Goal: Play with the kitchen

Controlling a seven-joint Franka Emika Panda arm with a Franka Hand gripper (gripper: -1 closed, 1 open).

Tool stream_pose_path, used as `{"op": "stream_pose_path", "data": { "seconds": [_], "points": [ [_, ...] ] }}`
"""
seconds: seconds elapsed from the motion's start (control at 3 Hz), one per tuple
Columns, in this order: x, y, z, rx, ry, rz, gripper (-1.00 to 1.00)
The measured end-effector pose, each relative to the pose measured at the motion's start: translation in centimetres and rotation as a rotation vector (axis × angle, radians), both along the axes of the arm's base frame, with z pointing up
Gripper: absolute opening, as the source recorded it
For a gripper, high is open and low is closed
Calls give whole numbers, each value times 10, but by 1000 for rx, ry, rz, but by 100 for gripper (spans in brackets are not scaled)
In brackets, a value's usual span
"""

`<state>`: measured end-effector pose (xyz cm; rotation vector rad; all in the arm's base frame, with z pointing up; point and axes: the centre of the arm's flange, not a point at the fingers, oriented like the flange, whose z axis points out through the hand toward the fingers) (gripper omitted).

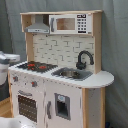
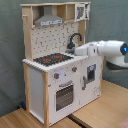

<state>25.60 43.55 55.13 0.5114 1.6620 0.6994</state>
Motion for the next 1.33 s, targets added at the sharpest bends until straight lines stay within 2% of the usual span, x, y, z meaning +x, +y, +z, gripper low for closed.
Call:
{"op": "stream_pose_path", "data": {
  "seconds": [0.67,1.33],
  "points": [
    [-50,22,-48,-26,13,-6,100],
    [-96,30,-95,-52,10,-24,100]
  ]
}}
